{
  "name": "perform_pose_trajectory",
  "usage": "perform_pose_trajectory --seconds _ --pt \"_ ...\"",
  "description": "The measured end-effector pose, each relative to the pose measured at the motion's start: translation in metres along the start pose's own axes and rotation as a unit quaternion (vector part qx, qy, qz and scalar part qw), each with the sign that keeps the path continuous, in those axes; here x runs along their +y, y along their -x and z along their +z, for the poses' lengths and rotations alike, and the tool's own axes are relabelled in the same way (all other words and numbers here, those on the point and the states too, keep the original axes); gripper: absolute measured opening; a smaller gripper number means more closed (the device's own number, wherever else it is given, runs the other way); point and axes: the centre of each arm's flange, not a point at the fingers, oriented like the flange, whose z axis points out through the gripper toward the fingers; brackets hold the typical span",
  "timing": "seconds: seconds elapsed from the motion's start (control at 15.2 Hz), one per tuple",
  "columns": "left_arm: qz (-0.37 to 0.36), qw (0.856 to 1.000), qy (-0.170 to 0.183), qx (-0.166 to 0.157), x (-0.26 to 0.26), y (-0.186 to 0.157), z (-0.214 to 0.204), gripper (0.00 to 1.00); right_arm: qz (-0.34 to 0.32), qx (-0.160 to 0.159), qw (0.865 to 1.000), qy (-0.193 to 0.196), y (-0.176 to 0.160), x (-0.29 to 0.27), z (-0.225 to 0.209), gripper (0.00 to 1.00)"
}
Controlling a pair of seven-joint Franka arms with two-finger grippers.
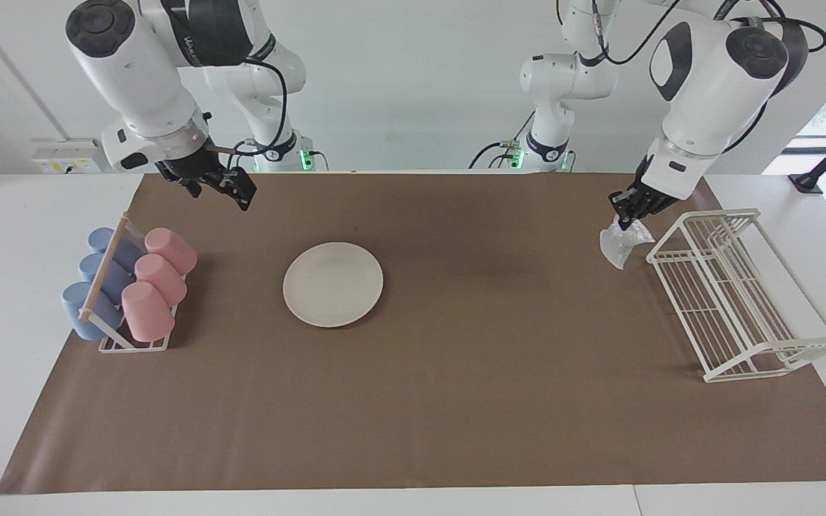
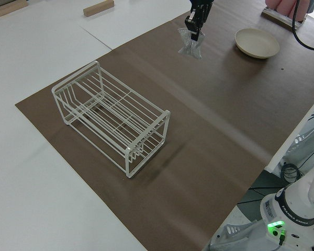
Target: Wipe plate with sponge
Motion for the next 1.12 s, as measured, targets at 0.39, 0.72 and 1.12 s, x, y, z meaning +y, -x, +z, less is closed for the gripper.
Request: perform_pose_trajectory --seconds 0.39,0.72,1.12 --pt "0.075 0.975 -0.206 0.033 -0.023 -0.014 0.003 0.07 -0.089 0.014 0.996 -0.008 -0.008 0.035 -0.010 1.00" --pt "0.132 0.925 -0.353 0.036 -0.010 -0.049 0.048 0.07 -0.117 0.024 0.993 -0.014 -0.020 0.074 -0.014 1.00" --pt "0.201 0.877 -0.433 0.046 -0.023 -0.069 0.112 0.07 -0.119 0.038 0.992 -0.016 -0.018 0.072 -0.020 1.00"
